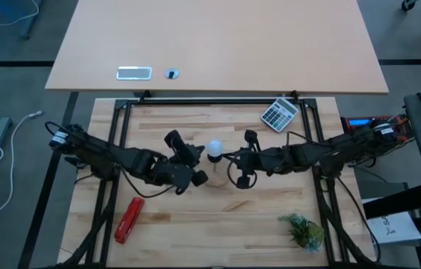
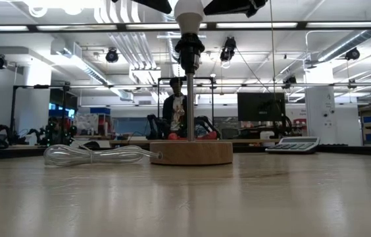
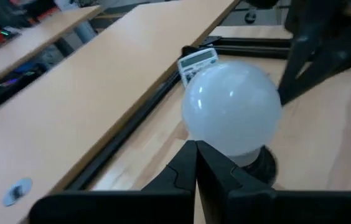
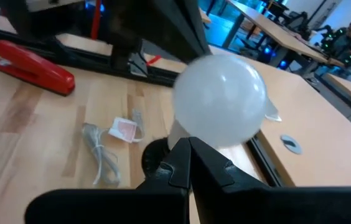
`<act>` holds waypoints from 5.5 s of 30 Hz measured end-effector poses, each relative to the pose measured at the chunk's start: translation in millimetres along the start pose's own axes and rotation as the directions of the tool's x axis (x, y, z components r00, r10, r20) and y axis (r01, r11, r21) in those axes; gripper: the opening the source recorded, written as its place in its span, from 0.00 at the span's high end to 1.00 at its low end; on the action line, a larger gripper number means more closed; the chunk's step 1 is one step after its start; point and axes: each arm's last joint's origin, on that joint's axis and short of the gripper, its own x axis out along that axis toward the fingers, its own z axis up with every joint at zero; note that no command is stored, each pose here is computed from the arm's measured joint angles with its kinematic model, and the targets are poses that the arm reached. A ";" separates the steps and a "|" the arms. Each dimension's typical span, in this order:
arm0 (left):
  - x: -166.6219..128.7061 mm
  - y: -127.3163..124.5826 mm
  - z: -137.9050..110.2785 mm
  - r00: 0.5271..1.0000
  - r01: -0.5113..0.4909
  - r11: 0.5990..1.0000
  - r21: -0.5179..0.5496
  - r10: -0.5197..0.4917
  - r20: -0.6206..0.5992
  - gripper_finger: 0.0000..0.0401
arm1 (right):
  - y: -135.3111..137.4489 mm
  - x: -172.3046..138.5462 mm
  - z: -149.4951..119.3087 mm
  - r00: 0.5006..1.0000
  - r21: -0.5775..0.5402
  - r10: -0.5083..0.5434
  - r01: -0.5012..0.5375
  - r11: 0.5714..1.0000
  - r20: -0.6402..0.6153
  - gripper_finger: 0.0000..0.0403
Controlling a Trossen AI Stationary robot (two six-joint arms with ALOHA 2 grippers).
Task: Screw lightbulb
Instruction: Insert the lightbulb into the brown lamp
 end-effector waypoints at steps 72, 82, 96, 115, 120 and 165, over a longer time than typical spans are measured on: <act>6.4 -6.3 -7.4 0.997 0.056 0.998 -0.021 -0.057 -0.052 1.00 | -6.3 3.8 -0.9 1.000 0.012 -0.007 0.007 1.000 0.003 1.00; 4.1 -6.4 -6.9 0.998 0.043 0.999 -0.023 -0.044 -0.039 1.00 | -1.4 1.0 -2.3 1.000 0.010 -0.009 0.009 1.000 -0.019 1.00; -11.7 -16.3 -2.7 0.992 0.127 0.991 -0.041 -0.128 -0.008 1.00 | -12.4 3.8 -1.7 0.993 -0.021 -0.116 0.116 0.993 -0.020 1.00; -0.5 -8.6 -5.3 0.997 0.068 0.997 -0.025 -0.069 -0.027 1.00 | -7.5 2.6 3.1 0.999 0.001 -0.022 0.022 1.000 0.036 1.00; 3.4 -5.4 -6.2 0.999 0.023 0.999 -0.038 -0.024 -0.026 1.00 | -1.6 0.1 4.8 0.998 -0.003 0.024 -0.023 1.000 0.054 1.00; -9.6 -16.3 1.6 0.994 0.099 0.993 0.058 -0.101 0.039 1.00 | -2.2 1.6 3.6 0.997 0.039 0.050 -0.052 0.998 0.050 1.00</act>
